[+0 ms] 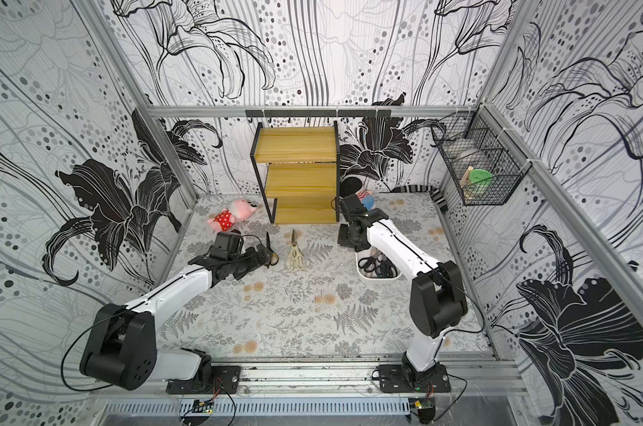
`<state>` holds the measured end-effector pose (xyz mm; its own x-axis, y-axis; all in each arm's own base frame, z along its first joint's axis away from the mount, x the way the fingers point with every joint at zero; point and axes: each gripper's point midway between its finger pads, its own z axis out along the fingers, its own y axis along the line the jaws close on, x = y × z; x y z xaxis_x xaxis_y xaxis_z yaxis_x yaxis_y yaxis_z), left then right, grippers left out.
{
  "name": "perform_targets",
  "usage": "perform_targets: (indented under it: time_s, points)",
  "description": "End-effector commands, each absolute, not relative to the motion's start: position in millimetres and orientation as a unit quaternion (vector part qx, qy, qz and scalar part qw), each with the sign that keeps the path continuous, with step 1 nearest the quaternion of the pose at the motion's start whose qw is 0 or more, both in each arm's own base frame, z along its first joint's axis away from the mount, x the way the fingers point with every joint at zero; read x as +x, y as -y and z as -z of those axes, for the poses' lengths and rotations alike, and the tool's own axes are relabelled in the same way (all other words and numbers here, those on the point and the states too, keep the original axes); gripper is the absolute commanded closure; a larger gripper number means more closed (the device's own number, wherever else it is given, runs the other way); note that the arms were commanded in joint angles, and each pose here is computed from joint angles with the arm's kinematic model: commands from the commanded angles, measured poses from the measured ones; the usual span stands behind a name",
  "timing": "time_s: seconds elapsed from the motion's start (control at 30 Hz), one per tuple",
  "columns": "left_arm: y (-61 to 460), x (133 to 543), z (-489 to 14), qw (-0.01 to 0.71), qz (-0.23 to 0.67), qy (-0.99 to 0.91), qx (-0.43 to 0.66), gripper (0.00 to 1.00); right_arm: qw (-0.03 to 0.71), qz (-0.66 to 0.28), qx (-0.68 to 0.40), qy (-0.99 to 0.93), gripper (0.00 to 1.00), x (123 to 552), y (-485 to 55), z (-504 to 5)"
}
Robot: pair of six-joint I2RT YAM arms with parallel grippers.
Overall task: Take the scissors out of the storage box
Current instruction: Pick up the scissors from the storage box.
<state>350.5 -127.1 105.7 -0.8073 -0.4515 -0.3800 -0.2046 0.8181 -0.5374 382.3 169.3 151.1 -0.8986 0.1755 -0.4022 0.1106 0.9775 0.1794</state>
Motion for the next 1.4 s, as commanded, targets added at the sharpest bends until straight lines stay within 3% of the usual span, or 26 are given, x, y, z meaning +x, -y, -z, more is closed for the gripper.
perform_targets:
  time_s: [0.0, 0.47, 0.9, 1.2, 1.37]
  points:
    - [144.9, 375.3, -122.3, 0.286, 0.257, -0.909, -0.160, 0.02, 0.185, -0.057, 0.089, -0.977, 0.66, 356.5, -137.3, -139.8]
    - [172.3, 395.3, -118.9, 0.272, 0.274, -0.908, -0.164, 0.02, 0.132, -0.078, 0.173, -0.973, 0.68, 343.2, -63.6, -90.2]
    - [155.6, 381.5, -119.6, 0.284, 0.251, -0.906, -0.187, 0.02, 0.112, -0.076, 0.179, -0.975, 0.70, 368.5, -59.9, -56.9]
    - [148.2, 376.9, -121.6, 0.293, 0.239, -0.905, -0.194, 0.02, 0.115, -0.083, 0.178, -0.974, 0.83, 374.8, -61.2, -55.3]
    - [150.1, 378.5, -120.3, 0.291, 0.241, -0.906, -0.192, 0.02, 0.122, -0.086, 0.179, -0.972, 0.84, 373.1, -61.1, -65.8]
